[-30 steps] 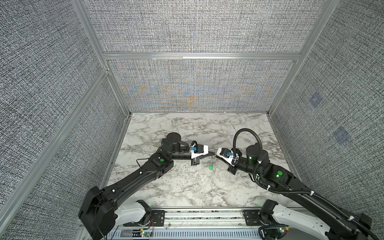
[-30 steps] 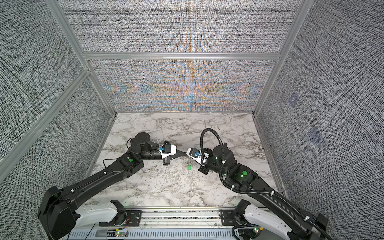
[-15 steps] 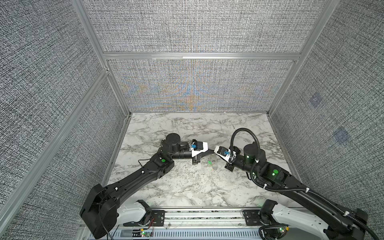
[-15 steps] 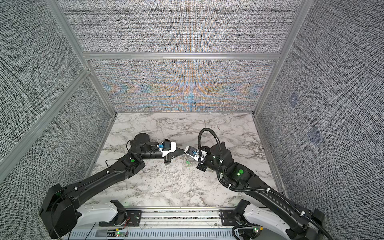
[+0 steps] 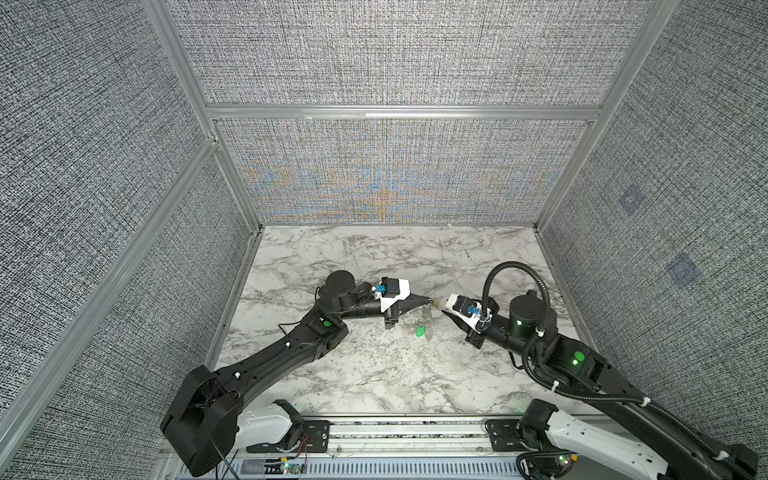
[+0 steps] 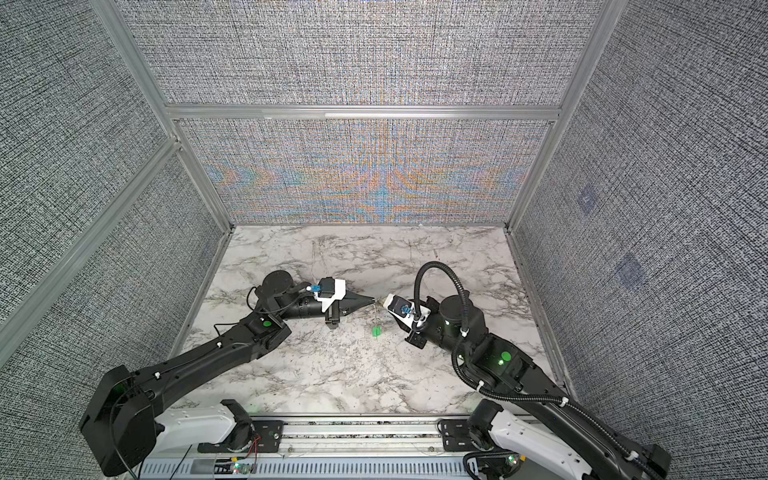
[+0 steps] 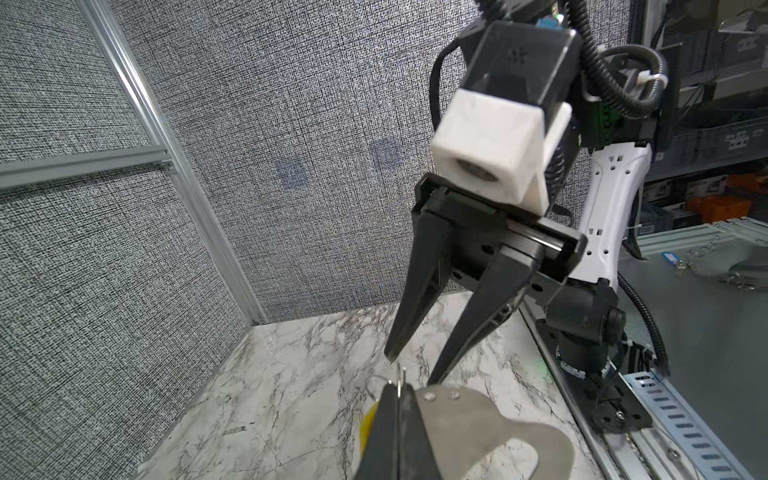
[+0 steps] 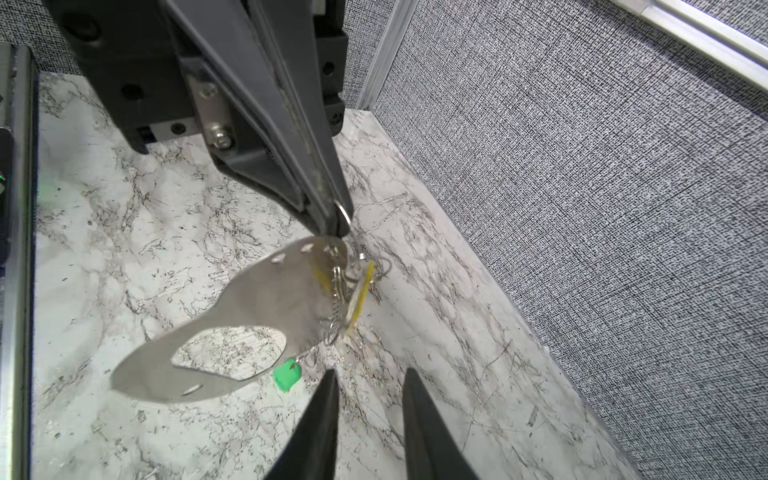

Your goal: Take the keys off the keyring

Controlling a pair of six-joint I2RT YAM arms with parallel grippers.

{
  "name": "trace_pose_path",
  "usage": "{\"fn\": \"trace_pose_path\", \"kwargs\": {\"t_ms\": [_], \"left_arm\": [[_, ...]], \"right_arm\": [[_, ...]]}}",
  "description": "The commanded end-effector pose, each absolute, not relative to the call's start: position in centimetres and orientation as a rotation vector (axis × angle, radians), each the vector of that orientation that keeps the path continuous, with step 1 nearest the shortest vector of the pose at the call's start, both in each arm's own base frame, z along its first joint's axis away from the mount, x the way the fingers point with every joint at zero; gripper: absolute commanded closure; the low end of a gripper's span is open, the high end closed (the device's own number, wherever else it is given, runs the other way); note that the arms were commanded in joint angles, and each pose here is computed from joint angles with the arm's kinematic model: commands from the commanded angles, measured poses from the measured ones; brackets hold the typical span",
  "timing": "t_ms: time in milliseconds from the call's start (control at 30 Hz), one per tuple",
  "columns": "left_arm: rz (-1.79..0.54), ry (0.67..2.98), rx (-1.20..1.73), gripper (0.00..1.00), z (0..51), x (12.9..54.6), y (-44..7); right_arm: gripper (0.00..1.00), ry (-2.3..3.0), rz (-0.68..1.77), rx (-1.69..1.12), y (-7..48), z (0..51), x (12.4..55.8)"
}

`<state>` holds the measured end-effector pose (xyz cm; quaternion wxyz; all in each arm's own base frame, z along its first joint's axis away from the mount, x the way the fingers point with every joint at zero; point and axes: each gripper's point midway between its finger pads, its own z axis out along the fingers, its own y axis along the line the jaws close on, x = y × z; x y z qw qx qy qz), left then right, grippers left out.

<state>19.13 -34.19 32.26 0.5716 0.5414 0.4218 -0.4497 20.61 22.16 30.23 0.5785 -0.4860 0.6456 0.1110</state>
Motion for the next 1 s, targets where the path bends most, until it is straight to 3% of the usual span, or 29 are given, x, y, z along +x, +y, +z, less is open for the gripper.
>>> {"fn": "trace_pose_path", "kwargs": {"t_ms": [0, 367, 967], "left_arm": [[-1.083, 0.930, 1.255, 1.00, 33.6, 18.5, -34.0], [-1.103, 0.920, 1.263, 1.00, 33.5, 18.0, -33.8], [-1.111, 0.912, 1.317, 1.00, 32.8, 17.1, -33.6]], "right_arm": [[0.73, 1.499, 0.329, -1.132, 22.4, 31.5, 19.7], [0.87, 1.444, 0.474, -1.201, 25.2, 33.3, 19.1], [0.87, 1.450, 0.500, -1.184, 25.5, 33.2, 19.7]]}}
